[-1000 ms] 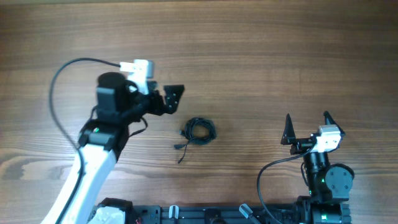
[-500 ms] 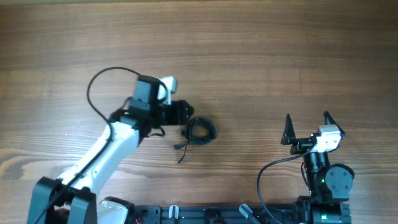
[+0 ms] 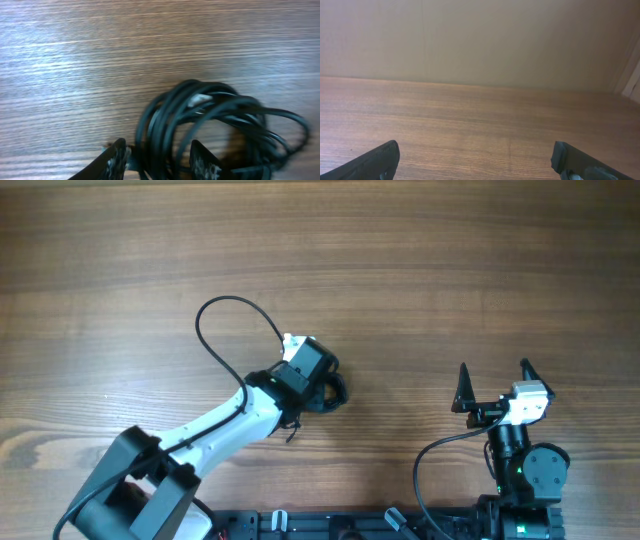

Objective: Untangle cables
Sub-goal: 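Move the left gripper over the black cable coil and lower, then grasp the black cable coil with the left gripper and lift, then reach the right gripper to the coil held by the left gripper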

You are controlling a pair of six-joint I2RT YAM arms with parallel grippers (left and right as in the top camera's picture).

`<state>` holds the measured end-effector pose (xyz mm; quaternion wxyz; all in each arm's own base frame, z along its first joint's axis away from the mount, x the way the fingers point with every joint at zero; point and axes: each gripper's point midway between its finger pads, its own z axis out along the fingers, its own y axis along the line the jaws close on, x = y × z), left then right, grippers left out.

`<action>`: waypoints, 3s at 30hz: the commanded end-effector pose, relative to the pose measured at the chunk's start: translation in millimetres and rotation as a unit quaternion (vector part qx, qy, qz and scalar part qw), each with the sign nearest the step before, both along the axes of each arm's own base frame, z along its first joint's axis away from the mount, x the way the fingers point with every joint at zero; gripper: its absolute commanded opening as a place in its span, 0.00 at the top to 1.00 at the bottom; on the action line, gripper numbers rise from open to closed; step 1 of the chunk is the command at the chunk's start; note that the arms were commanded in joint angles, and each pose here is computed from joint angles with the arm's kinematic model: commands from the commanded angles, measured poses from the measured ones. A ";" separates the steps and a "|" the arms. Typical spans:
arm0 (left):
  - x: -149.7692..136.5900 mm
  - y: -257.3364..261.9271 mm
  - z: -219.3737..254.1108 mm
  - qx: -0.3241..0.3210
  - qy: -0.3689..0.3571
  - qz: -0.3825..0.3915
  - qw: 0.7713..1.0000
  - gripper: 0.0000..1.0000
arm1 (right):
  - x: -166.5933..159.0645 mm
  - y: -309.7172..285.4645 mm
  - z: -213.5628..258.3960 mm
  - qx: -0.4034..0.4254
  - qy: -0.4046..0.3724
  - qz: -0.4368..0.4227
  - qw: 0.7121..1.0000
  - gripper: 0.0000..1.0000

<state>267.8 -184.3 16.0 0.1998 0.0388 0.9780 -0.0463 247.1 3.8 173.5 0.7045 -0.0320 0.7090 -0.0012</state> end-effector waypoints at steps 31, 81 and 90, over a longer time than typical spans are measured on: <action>14.3 10.8 -10.3 -0.009 -0.003 0.137 0.991 0.96 | -0.5 -1.2 3.1 -0.003 -0.007 -0.005 1.000 0.00; 27.6 -42.8 133.7 -0.295 0.010 0.211 0.932 0.96 | -11.7 153.7 29.3 0.513 0.295 0.399 0.701 0.17; 21.6 -39.2 127.9 -0.274 0.016 0.196 0.942 0.96 | 51.3 201.6 22.5 0.405 0.287 0.426 0.757 0.28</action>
